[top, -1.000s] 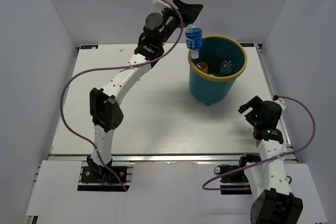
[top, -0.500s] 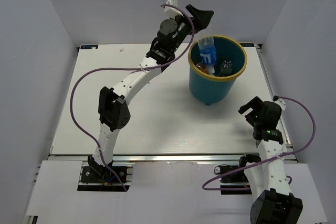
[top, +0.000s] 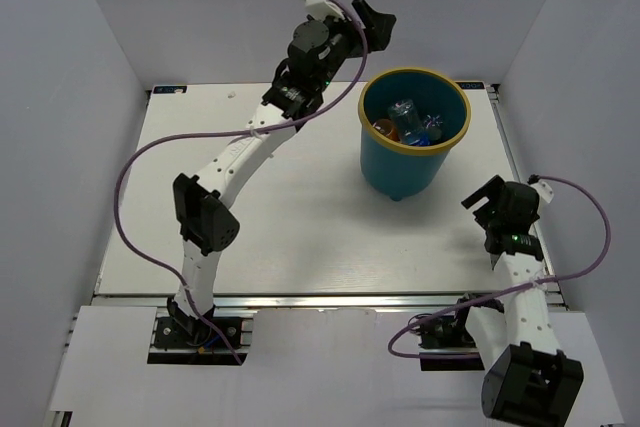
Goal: Put the plastic bottles in the bin
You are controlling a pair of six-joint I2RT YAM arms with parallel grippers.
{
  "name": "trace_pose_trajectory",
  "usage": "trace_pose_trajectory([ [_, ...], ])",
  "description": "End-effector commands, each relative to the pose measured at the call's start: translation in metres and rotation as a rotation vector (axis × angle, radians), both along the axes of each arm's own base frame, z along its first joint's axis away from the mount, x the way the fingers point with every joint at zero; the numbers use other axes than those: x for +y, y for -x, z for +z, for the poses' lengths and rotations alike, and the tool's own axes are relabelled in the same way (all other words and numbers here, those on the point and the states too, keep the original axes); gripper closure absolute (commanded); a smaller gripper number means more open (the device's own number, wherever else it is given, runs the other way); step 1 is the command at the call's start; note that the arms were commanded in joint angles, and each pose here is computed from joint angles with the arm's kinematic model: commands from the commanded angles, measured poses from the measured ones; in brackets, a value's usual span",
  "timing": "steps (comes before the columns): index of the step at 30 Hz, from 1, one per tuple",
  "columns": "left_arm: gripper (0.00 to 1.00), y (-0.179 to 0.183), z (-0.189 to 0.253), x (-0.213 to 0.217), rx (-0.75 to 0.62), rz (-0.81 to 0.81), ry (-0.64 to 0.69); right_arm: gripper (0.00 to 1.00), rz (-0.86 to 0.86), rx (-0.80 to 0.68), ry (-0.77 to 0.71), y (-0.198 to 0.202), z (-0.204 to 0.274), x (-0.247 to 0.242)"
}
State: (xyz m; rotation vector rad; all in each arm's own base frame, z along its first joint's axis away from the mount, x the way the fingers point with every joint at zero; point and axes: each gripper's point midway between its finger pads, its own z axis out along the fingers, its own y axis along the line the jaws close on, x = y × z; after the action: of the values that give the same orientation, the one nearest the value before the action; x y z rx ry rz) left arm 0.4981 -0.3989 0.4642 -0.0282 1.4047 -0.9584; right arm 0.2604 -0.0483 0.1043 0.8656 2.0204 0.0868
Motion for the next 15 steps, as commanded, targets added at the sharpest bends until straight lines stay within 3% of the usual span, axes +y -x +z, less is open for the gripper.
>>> trace_pose_trajectory([
  [1,0.02,0.019,0.055,0.08,-0.058,0.178,-0.036,0.11,-0.119,-0.084,0.048,-0.028,0.043,-0.026],
  [4,0.02,0.008,0.051,0.146,-0.017,0.269,-0.024,0.11,-0.076,-0.105,0.073,-0.058,0.062,-0.031],
  [6,0.02,-0.008,0.007,0.184,0.063,0.317,-0.061,0.11,0.003,-0.057,0.134,-0.077,0.06,-0.035],
  [7,0.02,0.001,0.009,0.2,0.056,0.343,-0.063,0.11,-0.004,-0.071,0.159,-0.091,0.081,-0.043],
  [8,0.02,-0.001,-0.036,0.21,0.133,0.379,-0.114,0.11,-0.008,-0.053,0.181,-0.098,0.086,-0.049],
  [10,0.02,0.006,-0.064,0.242,0.191,0.511,-0.141,0.11,-0.016,-0.052,0.175,-0.127,0.102,-0.063],
  [11,0.02,0.019,-0.063,0.254,0.187,0.542,-0.131,0.11,0.022,-0.056,0.143,-0.138,0.107,-0.059],
  [12,0.02,0.025,-0.107,0.26,0.258,0.561,-0.176,0.11,0.037,-0.052,0.116,-0.149,0.109,-0.058],
  [15,0.02,0.044,-0.143,0.285,0.297,0.642,-0.169,0.11,0.098,-0.006,0.102,-0.191,0.105,-0.064],
])
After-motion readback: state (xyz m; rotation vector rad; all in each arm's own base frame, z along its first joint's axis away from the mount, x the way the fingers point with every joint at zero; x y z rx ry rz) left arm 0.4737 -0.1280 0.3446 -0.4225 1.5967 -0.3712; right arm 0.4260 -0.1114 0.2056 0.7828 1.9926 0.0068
